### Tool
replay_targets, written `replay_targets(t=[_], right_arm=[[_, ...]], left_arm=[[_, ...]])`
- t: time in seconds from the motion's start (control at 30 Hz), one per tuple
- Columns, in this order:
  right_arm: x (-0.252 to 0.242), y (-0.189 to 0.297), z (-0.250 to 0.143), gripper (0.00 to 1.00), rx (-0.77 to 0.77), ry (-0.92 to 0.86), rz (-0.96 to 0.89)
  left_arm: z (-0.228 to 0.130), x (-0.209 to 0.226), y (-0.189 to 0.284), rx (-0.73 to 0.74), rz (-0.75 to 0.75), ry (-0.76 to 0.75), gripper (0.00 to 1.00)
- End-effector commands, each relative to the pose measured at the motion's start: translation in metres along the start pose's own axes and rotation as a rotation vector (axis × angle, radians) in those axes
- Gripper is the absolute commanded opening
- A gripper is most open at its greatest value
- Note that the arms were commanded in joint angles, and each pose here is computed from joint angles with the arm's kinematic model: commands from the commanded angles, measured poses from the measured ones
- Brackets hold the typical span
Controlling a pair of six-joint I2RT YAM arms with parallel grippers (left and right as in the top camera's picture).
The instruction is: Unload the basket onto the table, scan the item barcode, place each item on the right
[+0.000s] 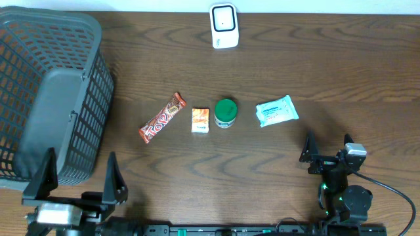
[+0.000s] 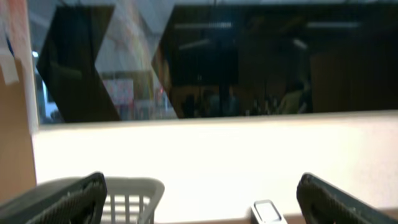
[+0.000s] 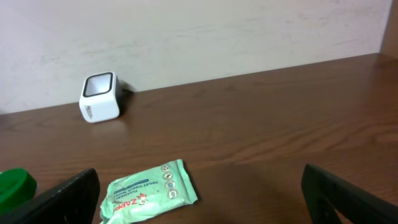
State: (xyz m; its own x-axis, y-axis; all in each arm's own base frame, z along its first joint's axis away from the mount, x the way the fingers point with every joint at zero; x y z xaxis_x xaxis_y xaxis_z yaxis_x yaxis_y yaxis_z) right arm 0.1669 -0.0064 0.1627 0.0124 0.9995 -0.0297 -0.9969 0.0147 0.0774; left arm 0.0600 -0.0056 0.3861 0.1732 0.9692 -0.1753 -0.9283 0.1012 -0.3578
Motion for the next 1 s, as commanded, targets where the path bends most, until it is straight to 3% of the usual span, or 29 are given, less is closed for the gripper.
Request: replay_targets(t=[0.0,0.07,0.2,0.33,0.43,0.63,0.97], right_arm=[[0.001,0.000,-0.001,0.99,0.001,-0.010,0.003],[0.001,0.000,-0.001,0.99,0.001,-0.010,0.003],[0.001,0.000,-0.001,0.99,0.001,-0.010,0.003],[0.001,0.000,-0.001,0.99,0.001,-0.010,0.003],[0.001,0.000,-0.001,0.99,0.001,-0.010,0.003],[0.001,0.000,-0.001,0.99,0.001,-0.010,0.003],[0.001,0.000,-0.001,0.99,0.001,-0.010,0.004]], left_arm=[[-0.010,0.000,-0.003,0.059,-0.001,0.010,0.98],[-0.017,0.003,-0.003,0.101,0.025,0.002,0.98],[-0.032,0.028,0.003,0.189,0.266,-0.097,0.98],[-0.066,0.027,0.013,0.407,0.225,-0.097,0.98],[-0.078,0.024,0.018,0.487,0.174,-0.089,0.98],[-0.090,0.024,0.014,0.512,0.159,-0.085,0.98],[-0.147,0.031,-0.024,0.371,0.112,-0.070,0.98]])
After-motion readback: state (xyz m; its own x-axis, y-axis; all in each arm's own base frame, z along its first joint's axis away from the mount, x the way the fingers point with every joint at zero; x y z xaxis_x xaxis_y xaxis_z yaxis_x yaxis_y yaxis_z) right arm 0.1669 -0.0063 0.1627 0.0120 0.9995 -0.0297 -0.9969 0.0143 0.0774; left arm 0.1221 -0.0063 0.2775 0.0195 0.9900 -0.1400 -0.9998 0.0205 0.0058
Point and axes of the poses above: each gripper's point midway between its finger pads, its own y axis back along the fingers, its own x axis along the line the jaws close on, z = x × y, the point moved 8 cm from there along y, back along the fingers, and after that the axes turned 12 degrees about y, right-handed, at the moved point
